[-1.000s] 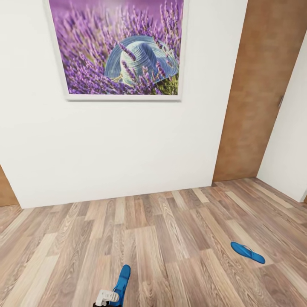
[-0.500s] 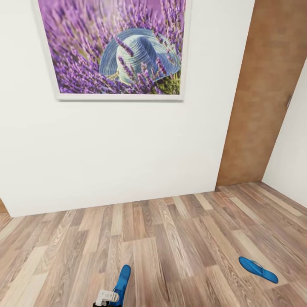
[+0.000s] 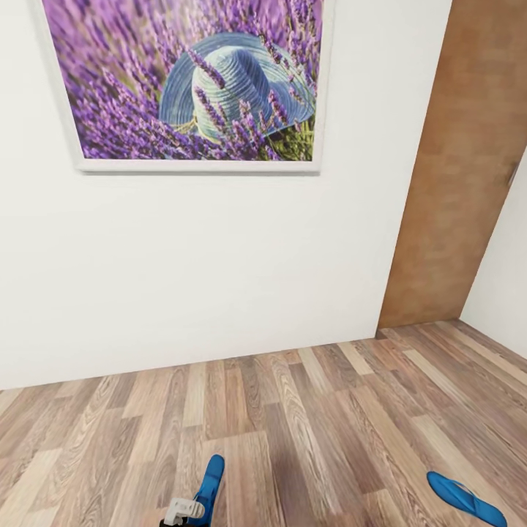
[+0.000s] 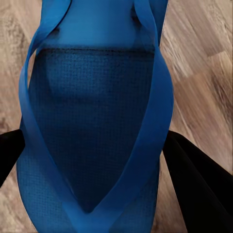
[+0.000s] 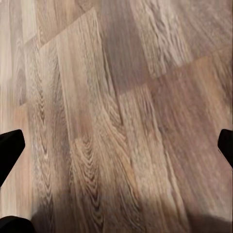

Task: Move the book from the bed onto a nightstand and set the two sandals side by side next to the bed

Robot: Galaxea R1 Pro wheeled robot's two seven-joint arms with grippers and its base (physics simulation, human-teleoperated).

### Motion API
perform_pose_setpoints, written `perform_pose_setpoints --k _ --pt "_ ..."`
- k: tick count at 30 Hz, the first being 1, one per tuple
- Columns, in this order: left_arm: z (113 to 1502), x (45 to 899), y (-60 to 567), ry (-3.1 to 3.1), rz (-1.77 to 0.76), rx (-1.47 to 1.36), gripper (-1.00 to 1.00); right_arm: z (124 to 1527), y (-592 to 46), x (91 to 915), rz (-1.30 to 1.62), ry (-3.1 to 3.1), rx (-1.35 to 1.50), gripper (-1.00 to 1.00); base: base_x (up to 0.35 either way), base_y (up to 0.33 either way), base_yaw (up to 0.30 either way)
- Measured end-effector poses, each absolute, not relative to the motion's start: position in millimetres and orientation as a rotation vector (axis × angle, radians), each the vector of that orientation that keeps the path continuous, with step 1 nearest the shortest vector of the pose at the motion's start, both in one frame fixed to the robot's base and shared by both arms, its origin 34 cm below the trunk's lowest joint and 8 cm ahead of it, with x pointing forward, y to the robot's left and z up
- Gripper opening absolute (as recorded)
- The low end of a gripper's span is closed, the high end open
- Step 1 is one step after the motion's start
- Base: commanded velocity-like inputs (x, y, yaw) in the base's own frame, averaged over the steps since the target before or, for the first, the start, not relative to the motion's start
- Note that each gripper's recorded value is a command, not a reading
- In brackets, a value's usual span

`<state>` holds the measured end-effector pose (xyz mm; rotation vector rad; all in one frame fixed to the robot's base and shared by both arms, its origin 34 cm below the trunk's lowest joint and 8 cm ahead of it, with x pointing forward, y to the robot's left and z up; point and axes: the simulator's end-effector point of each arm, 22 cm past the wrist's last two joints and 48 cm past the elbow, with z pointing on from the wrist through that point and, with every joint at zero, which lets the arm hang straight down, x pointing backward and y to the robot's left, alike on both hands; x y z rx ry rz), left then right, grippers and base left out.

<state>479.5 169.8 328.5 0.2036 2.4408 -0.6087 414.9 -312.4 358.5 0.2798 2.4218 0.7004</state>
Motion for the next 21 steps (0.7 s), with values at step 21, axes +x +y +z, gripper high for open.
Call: perform_pose_setpoints --k 21 --pt "328.6 479.7 169.8 2.44 -0.609 0.203 -1.0 358.3 -312.8 414.7 0.698 2.422 0.28 1.0 0.326 0.0 -0.091"
